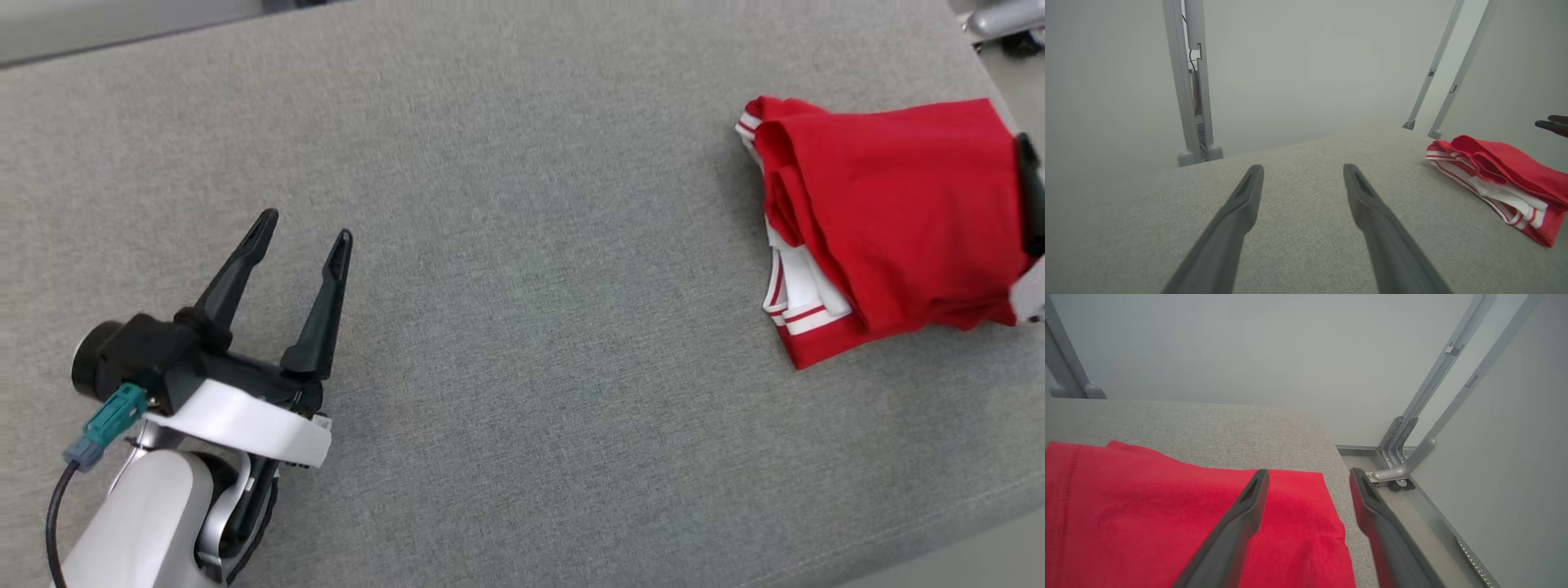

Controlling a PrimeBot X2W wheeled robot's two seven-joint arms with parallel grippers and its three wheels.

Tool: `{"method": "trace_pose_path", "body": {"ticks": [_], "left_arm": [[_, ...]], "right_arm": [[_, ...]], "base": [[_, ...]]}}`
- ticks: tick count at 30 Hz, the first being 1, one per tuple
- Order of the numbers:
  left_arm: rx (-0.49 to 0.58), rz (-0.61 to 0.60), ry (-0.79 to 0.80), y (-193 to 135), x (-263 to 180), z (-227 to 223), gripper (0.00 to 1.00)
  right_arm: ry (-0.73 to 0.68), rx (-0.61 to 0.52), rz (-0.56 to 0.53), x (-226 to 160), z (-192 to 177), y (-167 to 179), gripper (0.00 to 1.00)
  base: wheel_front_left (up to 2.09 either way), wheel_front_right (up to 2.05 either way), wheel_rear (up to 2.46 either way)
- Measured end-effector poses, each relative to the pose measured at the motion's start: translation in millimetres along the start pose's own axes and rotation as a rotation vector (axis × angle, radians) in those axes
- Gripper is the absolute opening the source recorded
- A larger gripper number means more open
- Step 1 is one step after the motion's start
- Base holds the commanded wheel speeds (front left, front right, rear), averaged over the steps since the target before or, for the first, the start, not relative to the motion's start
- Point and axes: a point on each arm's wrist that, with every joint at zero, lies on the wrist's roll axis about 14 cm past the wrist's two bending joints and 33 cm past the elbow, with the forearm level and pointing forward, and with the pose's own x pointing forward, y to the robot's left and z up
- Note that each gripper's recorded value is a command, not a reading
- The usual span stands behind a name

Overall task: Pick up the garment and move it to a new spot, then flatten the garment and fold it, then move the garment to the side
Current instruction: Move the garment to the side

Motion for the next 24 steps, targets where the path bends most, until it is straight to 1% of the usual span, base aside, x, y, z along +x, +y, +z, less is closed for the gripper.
{"method": "trace_pose_path", "body": {"ticks": [5, 6, 10, 12, 15, 17, 21, 24], "left_arm": [[0.013, 0.048, -0.037, 3.1, -15.7, 17.8, 1.0], [0.013, 0.071, -0.062, 5.3, -22.5, 28.0, 1.0], [0.016, 0.135, -0.114, 14.5, -39.8, 47.9, 1.0], [0.022, 0.174, -0.134, 20.7, -51.7, 55.8, 1.0], [0.045, 0.236, -0.156, 33.2, -72.0, 66.0, 1.0], [0.06, 0.276, -0.17, 41.3, -84.4, 73.1, 1.0], [0.082, 0.347, -0.188, 52.1, -111.2, 81.2, 1.0], [0.099, 0.395, -0.204, 56.3, -130.3, 88.0, 1.0]], "right_arm": [[-0.165, 0.066, 0.095, -14.0, 40.7, 43.5, 1.0], [-0.243, 0.103, 0.131, -23.3, 60.4, 62.5, 1.0], [-0.343, 0.148, 0.201, -46.6, 80.1, 100.5, 1.0], [-0.393, 0.198, 0.235, -58.2, 91.8, 122.0, 1.0], [-0.43, 0.229, 0.295, -75.6, 102.4, 153.3, 1.0], [-0.437, 0.231, 0.314, -84.6, 105.7, 165.5, 1.0], [-0.435, 0.266, 0.321, -99.9, 108.3, 177.6, 1.0], [-0.431, 0.269, 0.323, -109.5, 108.2, 181.3, 1.0]], "base": [[0.0, 0.0, 0.0], [0.0, 0.0, 0.0], [0.0, 0.0, 0.0], [0.0, 0.0, 0.0], [0.0, 0.0, 0.0], [0.0, 0.0, 0.0], [0.0, 0.0, 0.0], [0.0, 0.0, 0.0]]}}
